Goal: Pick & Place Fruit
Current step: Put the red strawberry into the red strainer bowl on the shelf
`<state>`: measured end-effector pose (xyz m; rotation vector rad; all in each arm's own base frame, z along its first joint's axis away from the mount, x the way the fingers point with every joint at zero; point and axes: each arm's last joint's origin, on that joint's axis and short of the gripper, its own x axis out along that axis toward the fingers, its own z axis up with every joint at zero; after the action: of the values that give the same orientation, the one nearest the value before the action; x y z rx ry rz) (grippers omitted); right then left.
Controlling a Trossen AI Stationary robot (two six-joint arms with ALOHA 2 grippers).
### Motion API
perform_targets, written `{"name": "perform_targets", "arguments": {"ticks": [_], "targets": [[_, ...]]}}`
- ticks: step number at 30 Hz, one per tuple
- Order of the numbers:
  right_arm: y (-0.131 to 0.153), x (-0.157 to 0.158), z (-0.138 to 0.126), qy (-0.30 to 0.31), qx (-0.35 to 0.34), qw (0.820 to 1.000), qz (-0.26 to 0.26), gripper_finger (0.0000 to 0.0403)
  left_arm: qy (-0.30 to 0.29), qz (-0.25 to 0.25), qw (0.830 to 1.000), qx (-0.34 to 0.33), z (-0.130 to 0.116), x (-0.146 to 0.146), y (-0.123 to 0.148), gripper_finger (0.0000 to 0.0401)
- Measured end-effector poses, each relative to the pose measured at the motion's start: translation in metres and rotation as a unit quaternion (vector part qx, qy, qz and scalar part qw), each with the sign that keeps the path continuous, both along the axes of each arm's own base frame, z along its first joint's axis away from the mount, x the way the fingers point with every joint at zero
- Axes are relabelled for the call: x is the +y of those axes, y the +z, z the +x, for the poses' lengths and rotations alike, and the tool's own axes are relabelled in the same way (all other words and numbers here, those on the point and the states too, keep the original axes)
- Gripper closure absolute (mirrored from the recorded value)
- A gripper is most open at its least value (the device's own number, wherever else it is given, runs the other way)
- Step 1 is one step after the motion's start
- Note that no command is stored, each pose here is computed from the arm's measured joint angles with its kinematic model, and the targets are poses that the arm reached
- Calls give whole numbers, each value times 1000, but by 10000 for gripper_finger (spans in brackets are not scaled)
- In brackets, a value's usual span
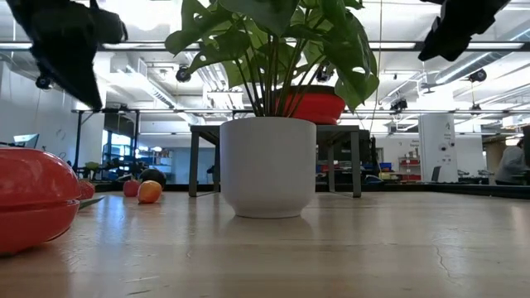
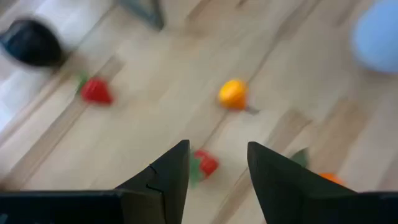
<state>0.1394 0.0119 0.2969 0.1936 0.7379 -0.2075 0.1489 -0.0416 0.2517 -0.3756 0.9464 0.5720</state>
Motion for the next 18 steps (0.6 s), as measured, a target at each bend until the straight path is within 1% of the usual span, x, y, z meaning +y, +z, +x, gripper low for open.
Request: {"name": "perform_targets", "arguments": {"ticks": [3, 7, 13, 16, 18], "targets": [[1, 0, 1, 0, -7, 1000, 0, 394, 21, -13, 999, 32, 2, -2, -7, 234], [0, 0, 3, 3, -3, 1000, -3, 394, 10, -19, 998, 63, 8, -5, -14, 234], [-1, 0, 4, 3, 0, 1000, -3, 394, -47, 8, 993, 111, 15, -8, -23, 234], [-1, 0, 4, 3, 0, 1000, -4, 394, -106, 35, 984, 141, 18, -9, -27, 234], [-1, 0, 4, 4, 1, 1000, -5, 394, -133, 48, 977, 158, 20, -10, -29, 234]]}}
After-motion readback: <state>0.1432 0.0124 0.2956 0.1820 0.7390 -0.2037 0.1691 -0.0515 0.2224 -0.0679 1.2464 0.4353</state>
